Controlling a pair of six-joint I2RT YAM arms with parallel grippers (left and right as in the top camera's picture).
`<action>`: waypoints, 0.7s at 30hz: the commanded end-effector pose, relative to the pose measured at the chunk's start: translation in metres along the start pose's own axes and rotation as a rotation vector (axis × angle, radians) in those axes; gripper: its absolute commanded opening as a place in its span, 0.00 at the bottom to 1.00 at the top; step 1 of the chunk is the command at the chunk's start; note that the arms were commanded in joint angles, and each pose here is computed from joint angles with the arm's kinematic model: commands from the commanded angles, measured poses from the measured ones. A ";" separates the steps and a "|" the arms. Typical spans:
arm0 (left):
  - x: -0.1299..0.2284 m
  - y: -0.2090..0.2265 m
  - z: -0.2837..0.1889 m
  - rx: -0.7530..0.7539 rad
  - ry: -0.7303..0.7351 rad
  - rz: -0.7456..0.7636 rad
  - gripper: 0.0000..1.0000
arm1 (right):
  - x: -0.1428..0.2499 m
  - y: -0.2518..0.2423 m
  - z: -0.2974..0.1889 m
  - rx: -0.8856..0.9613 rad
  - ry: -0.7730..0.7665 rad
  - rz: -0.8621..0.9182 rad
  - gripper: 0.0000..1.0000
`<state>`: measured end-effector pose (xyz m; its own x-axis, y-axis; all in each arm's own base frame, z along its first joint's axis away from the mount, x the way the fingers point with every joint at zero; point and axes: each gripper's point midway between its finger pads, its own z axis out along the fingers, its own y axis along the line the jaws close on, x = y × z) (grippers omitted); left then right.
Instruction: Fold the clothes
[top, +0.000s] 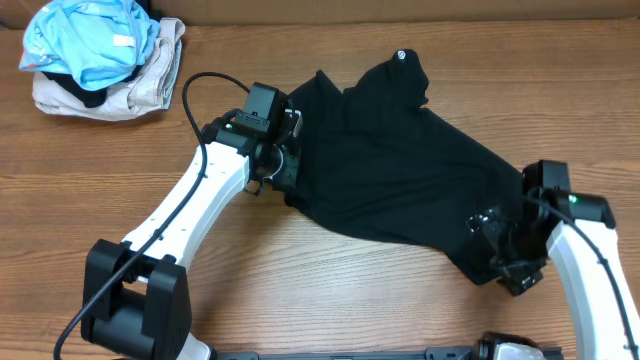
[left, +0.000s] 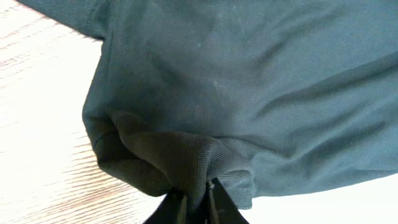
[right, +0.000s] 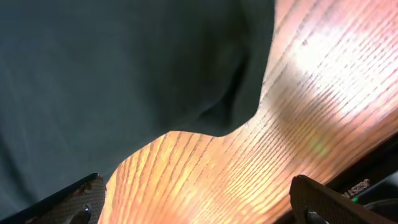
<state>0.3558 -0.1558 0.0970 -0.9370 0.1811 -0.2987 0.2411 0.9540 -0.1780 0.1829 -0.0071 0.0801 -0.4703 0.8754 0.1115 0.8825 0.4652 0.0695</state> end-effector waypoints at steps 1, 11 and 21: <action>-0.008 0.002 -0.004 -0.019 -0.025 -0.007 0.14 | 0.001 -0.004 -0.002 -0.035 -0.050 0.066 0.98; -0.007 0.002 -0.003 -0.020 -0.022 -0.007 0.14 | -0.001 -0.018 0.033 -0.051 -0.092 0.083 0.91; -0.007 0.004 -0.003 -0.028 -0.022 -0.007 0.14 | 0.005 -0.021 0.068 -0.092 -0.064 0.105 0.72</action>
<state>0.3575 -0.1536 0.0970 -0.9356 0.1799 -0.3038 0.2374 0.9574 -0.1643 0.1586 -0.0055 0.0113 -0.3800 0.9232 0.0583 0.9198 0.3704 0.1294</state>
